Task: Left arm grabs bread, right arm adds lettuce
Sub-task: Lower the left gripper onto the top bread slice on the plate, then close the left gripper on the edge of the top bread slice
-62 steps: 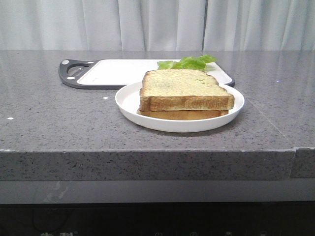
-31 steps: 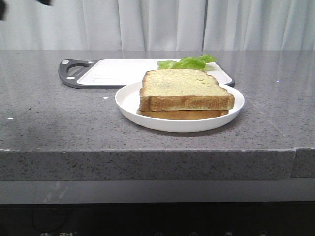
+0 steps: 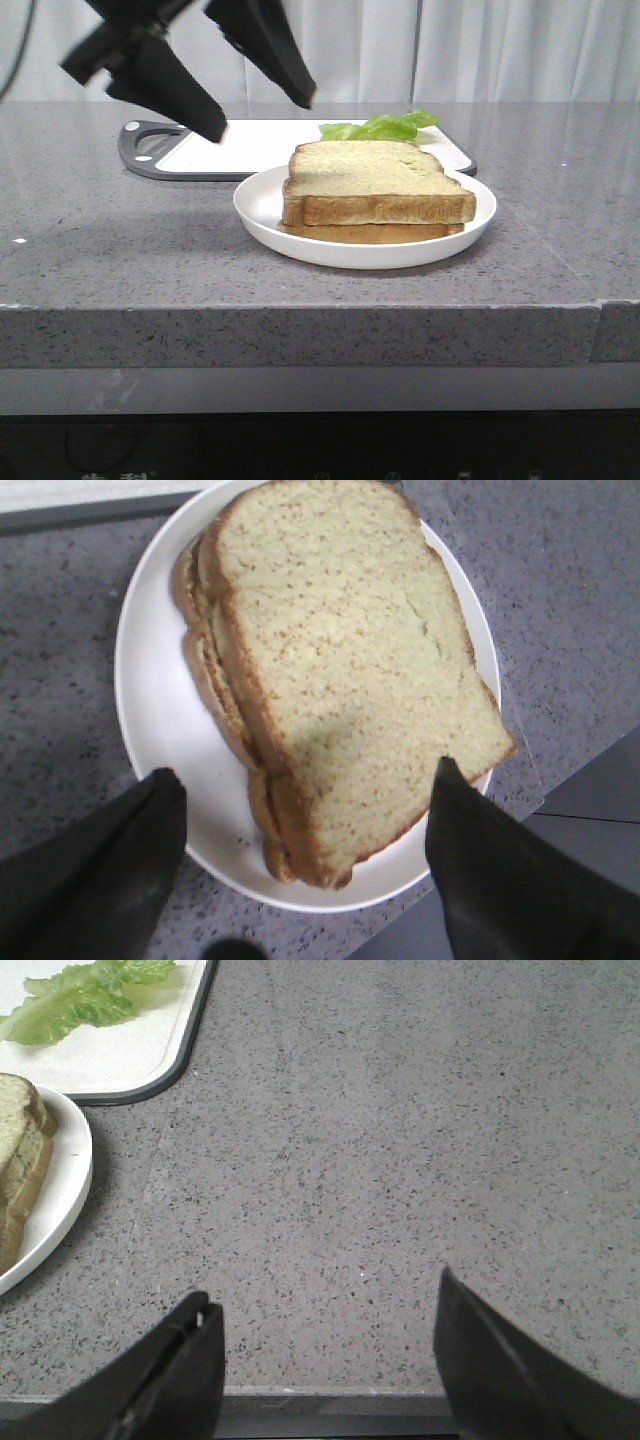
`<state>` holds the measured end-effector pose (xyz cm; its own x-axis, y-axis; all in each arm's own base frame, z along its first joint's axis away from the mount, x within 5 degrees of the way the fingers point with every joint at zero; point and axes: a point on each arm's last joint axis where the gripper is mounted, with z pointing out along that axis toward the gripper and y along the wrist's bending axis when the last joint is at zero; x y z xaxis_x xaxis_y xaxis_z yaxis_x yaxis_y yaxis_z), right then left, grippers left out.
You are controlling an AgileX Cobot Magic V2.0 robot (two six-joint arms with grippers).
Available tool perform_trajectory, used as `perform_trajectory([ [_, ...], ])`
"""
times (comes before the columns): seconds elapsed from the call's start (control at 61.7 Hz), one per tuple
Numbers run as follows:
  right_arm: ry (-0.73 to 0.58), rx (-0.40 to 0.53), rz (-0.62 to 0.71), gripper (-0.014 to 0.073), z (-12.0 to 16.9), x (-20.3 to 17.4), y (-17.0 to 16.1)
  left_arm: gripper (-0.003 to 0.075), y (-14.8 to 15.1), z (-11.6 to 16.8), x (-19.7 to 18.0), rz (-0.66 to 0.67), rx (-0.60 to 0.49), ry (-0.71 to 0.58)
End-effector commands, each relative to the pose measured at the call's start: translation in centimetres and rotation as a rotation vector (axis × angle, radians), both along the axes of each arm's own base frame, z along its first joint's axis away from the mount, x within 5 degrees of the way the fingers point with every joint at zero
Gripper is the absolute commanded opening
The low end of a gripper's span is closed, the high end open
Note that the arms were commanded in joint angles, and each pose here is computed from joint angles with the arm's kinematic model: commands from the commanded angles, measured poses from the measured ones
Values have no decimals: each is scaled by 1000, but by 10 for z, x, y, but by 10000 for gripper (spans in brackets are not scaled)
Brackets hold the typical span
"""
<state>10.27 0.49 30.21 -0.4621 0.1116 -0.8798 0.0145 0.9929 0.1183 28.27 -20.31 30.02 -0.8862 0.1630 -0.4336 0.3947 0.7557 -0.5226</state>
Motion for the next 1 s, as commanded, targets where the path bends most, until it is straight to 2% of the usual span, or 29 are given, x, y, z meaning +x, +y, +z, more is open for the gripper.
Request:
perform_trajectory([
  [0.0,-83,-15,-6,477,13,4,-1,489,-10,18,4,9,-85,-16],
  [0.292,-83,-15,-6,477,13,4,-1,476,-21,-3,22,13,-71,37],
  [0.551,-82,-15,-6,477,13,4,-1,262,-20,-4,22,10,-62,35],
  [0.664,-82,-15,-6,477,13,4,-1,204,-20,-4,23,12,-59,29],
  [0.988,-79,-16,-6,477,13,4,-1,189,-19,-4,24,17,-46,6],
])
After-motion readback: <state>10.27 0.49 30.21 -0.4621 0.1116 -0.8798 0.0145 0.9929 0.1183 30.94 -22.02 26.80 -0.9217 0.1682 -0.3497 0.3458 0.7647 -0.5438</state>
